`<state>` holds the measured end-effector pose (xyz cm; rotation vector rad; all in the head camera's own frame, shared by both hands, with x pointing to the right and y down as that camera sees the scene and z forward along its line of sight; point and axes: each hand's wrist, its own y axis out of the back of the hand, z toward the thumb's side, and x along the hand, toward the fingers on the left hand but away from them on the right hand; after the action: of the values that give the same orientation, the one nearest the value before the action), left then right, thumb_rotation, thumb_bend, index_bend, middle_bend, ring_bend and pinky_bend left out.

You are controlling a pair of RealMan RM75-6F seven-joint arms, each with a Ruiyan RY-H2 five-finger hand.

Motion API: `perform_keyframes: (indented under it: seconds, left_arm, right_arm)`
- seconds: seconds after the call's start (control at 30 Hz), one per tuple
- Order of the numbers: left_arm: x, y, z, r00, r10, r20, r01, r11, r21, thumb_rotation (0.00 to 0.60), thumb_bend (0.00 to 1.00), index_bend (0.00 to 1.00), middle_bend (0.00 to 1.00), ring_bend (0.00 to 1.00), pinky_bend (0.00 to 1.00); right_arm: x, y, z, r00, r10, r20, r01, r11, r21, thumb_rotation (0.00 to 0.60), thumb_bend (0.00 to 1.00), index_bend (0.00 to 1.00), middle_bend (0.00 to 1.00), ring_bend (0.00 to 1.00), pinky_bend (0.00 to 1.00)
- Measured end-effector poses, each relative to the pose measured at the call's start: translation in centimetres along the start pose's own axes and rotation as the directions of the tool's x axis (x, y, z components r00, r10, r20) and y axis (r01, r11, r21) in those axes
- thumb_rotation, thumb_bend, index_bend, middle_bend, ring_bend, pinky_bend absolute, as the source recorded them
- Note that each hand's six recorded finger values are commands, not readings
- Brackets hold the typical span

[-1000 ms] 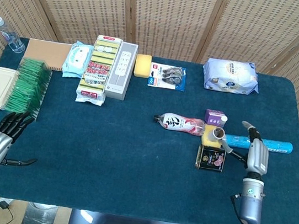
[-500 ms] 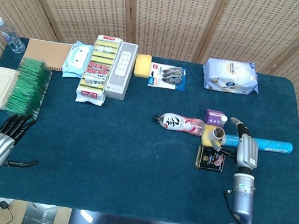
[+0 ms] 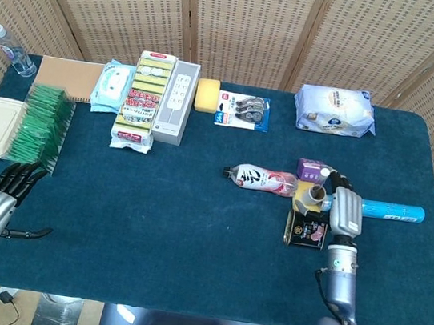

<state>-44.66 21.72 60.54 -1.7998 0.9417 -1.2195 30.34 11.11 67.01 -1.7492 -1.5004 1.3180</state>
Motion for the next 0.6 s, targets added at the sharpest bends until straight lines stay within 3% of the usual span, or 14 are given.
perform_keyframes:
  seconds: [0.13,0.3,0.6]
  left_arm:
    - [0.01,0.06,-0.22,1.000,0.001,-0.006,-0.001,1.000,-0.004,0.308,0.00,0.00,0.00,0.00,0.03]
    - [0.01,-0.17,-0.24,1.000,-0.008,-0.005,0.008,1.000,-0.005,0.308,0.00,0.00,0.00,0.00,0.03]
    - [0.10,-0.20,-0.44,1.000,-0.009,-0.014,0.009,1.000,-0.007,0.317,0.00,0.00,0.00,0.00,0.03]
  right_arm:
    - [-0.11,-0.08,0.07,1.000,0.000,0.006,0.000,1.000,0.005,0.596,0.25,0.30,0.34,0.31,0.41]
    - [-0.32,-0.06,0.19,1.000,-0.012,0.007,0.012,0.999,0.031,0.600,0.27,0.32,0.36,0.36,0.49]
    - [-0.85,0.04,0.32,1.000,-0.028,0.000,0.028,0.997,0.068,0.600,0.30,0.36,0.39,0.39,0.53]
